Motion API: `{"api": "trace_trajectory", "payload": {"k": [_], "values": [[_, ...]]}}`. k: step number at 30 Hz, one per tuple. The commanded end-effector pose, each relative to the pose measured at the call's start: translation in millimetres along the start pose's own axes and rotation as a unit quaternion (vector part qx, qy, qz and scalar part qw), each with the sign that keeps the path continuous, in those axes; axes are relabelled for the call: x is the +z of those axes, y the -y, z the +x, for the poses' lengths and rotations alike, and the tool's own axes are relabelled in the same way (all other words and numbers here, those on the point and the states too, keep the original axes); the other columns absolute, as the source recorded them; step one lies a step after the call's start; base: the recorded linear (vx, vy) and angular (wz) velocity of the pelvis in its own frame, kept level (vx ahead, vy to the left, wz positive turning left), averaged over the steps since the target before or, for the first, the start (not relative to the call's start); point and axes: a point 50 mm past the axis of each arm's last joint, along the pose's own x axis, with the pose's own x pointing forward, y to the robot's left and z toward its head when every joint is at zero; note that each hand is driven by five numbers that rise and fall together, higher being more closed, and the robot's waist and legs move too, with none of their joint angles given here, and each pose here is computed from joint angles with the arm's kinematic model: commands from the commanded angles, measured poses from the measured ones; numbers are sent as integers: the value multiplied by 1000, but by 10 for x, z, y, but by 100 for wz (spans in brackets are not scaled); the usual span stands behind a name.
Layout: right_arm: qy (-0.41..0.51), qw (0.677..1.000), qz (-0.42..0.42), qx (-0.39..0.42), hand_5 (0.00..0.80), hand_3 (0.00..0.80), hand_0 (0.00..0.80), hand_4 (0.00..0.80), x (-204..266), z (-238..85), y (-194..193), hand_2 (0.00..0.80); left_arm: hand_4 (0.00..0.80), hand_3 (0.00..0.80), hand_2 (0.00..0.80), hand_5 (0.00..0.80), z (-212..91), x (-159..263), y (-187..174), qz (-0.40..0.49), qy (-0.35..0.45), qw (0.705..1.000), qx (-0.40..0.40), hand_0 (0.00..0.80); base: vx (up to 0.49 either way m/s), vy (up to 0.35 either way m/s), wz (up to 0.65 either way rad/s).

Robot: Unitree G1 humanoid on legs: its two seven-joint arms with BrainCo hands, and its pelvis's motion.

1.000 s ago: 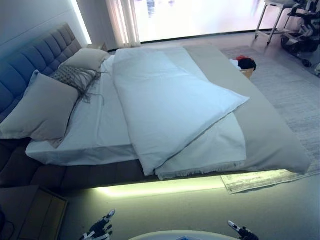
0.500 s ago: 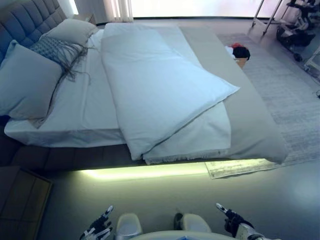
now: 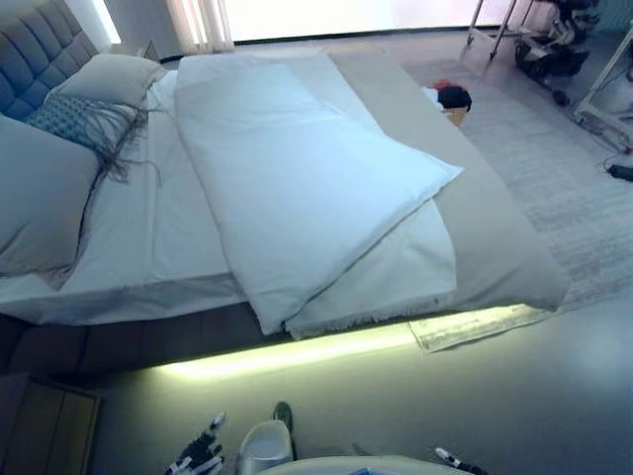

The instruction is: Make the bed neatly

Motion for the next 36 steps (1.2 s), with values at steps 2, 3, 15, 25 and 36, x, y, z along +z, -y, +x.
{"api": "trace_trajectory", "payload": {"k": [2, 3, 15, 25, 36], "values": [[85, 996, 9, 2, 0, 0, 0, 0, 493, -26, 34, 0, 0, 0, 0, 0, 16, 93, 45, 35, 9, 999, -24, 0, 248, 183, 13], [87, 996, 9, 1, 0, 0, 0, 0, 504, -25, 20, 0, 0, 0, 0, 0, 20, 111, 58, 41, 9, 999, -26, 0, 233, 182, 6], [102, 994, 31, 1, 0, 0, 0, 0, 641, -52, 107, 0, 0, 0, 0, 0, 78, 422, 294, 57, 43, 995, -64, 0, 183, -3, 16], [114, 993, 31, 0, 0, 0, 0, 0, 637, -47, 50, 0, 0, 0, 0, 0, 55, 189, 196, 30, 21, 999, -32, 0, 118, -178, 26], [230, 967, 94, 53, 0, 0, 0, 0, 1351, -210, -91, 0, 0, 0, 0, 0, 75, 213, 427, 51, 21, 994, -93, 0, 65, 14, -6]]}}
